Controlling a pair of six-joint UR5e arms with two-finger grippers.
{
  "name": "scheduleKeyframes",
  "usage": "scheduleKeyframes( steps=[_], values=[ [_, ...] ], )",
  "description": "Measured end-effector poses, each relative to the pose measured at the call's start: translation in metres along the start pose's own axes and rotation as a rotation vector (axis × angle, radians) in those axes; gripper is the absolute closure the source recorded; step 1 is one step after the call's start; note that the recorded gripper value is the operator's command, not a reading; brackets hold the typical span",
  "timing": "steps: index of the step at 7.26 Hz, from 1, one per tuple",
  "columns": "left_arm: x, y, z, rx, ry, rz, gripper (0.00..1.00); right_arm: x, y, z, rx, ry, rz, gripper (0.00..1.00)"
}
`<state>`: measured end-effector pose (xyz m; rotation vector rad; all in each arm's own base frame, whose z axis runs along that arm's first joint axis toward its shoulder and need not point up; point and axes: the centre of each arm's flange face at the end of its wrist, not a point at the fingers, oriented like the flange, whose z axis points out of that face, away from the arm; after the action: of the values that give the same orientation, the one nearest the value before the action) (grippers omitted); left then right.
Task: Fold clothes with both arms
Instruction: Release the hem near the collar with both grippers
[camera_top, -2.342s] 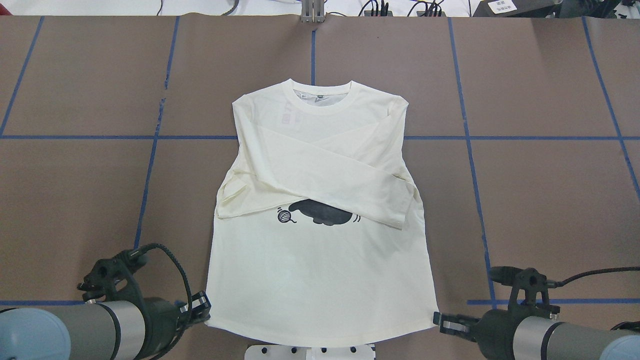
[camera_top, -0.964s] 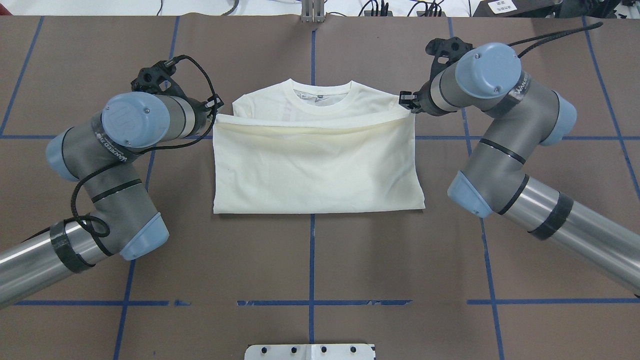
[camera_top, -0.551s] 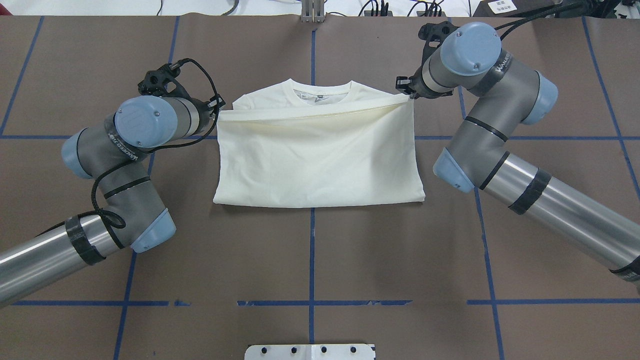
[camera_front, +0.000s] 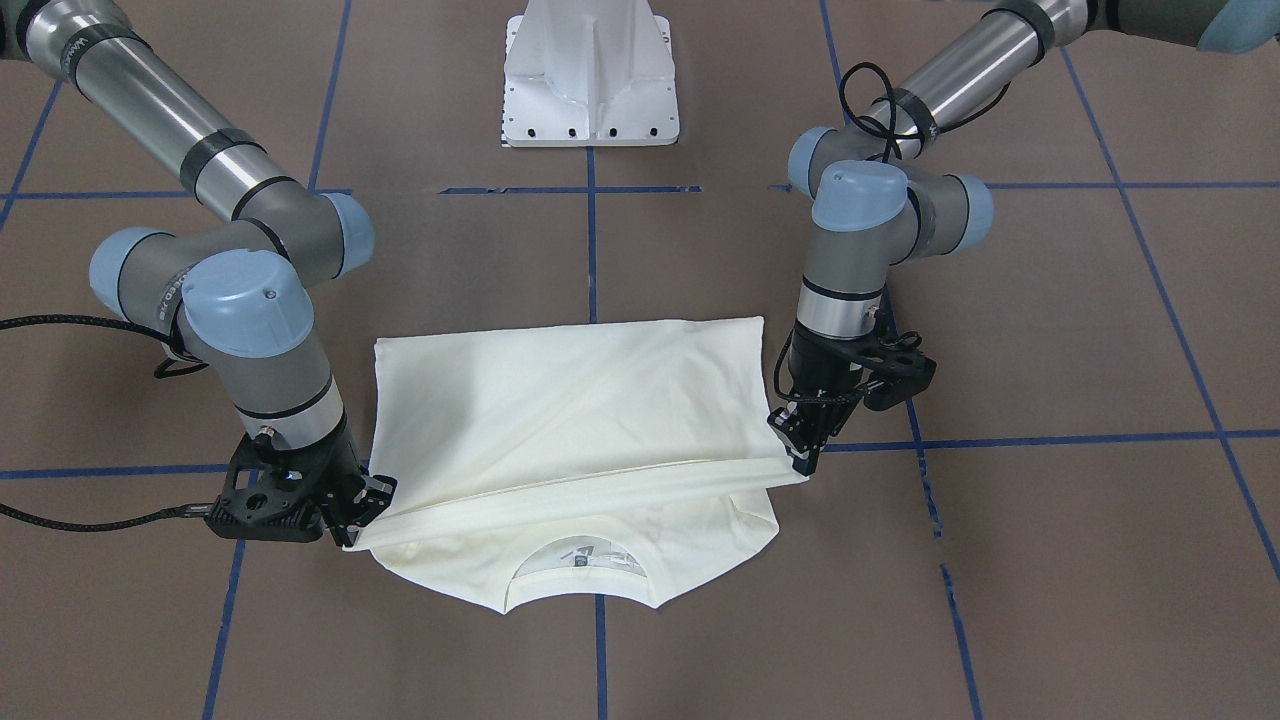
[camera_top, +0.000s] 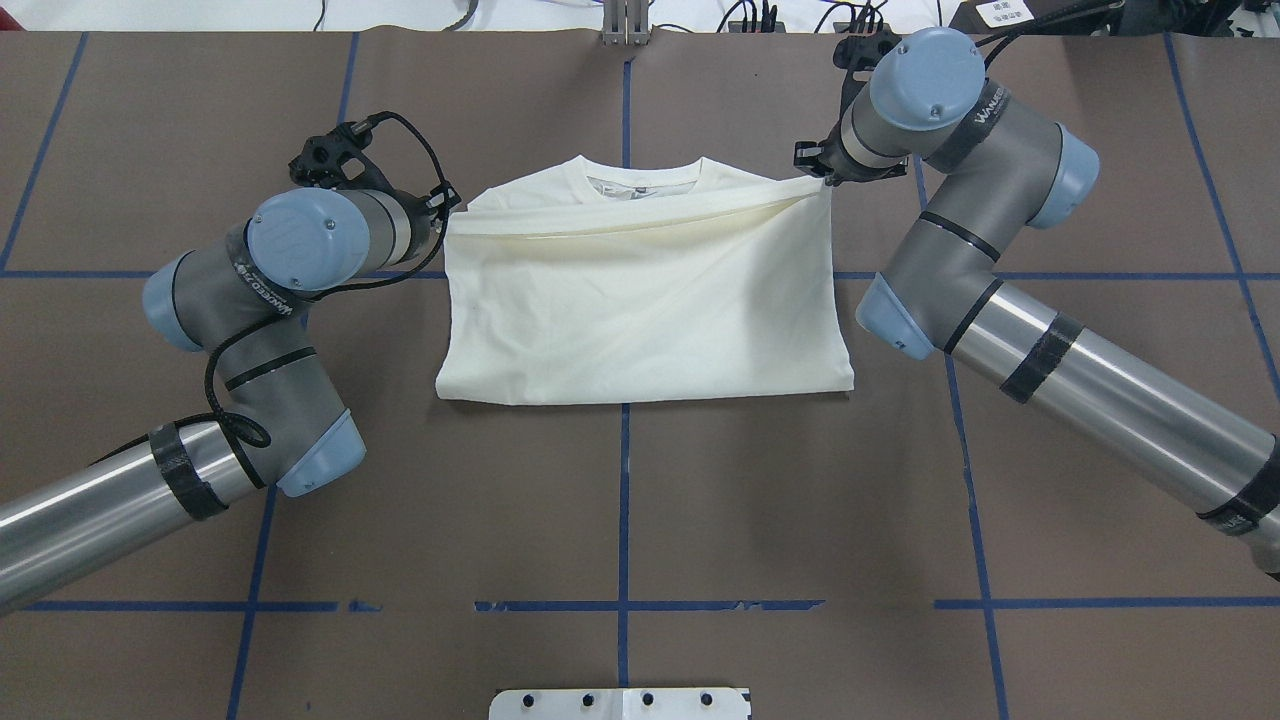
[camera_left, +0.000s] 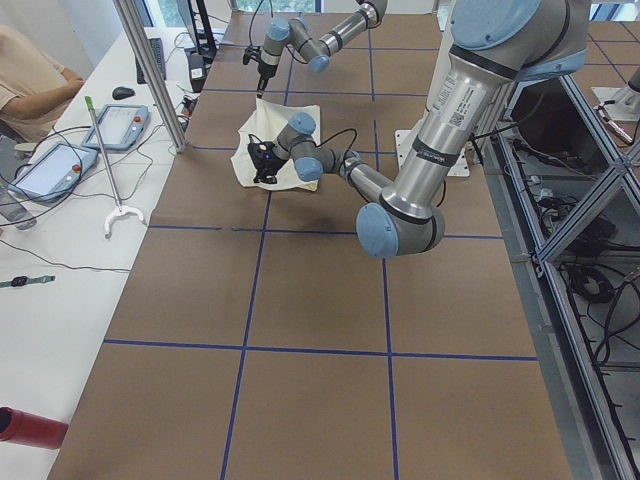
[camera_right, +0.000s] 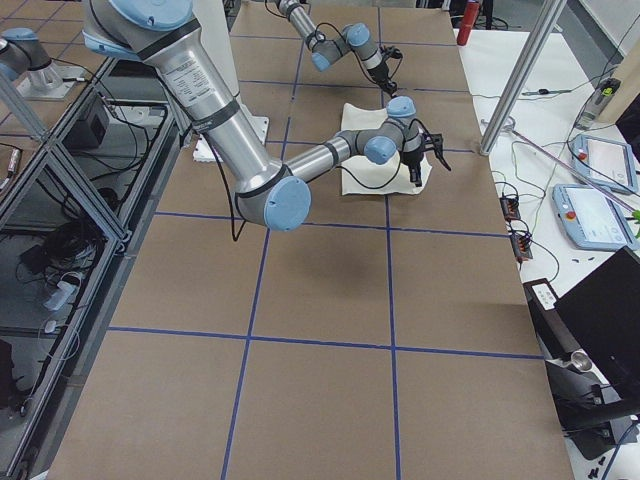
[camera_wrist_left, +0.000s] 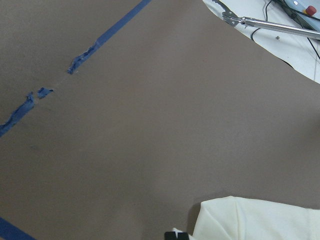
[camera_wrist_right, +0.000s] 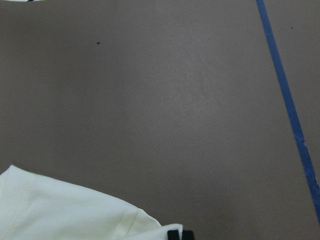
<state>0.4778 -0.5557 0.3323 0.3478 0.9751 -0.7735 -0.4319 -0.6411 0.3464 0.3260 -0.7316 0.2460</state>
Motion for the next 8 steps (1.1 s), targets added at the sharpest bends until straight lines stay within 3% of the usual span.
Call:
scheduleKeyframes(
  steps=[2, 4, 6, 7, 8],
  values=[
    [0.002, 0.000, 0.004, 0.002, -0.002, 0.000, 0.53, 0.000, 0.001, 0.002, 0.002, 0.004, -0.001, 1.00],
    [0.001, -0.004, 0.005, 0.007, -0.006, -0.001, 0.53, -0.005, 0.003, 0.004, -0.002, 0.003, -0.003, 1.00],
    [-0.012, -0.011, 0.004, 0.010, 0.005, 0.042, 0.52, -0.006, 0.002, 0.007, -0.004, 0.007, -0.004, 0.44],
    [-0.020, -0.012, 0.000, 0.008, 0.020, 0.058, 0.52, -0.010, -0.002, 0.001, 0.001, -0.003, -0.002, 0.00],
    [-0.022, -0.011, -0.003, 0.004, 0.033, 0.063, 0.52, -0.014, -0.003, -0.009, 0.006, -0.025, 0.000, 0.00]
  ],
)
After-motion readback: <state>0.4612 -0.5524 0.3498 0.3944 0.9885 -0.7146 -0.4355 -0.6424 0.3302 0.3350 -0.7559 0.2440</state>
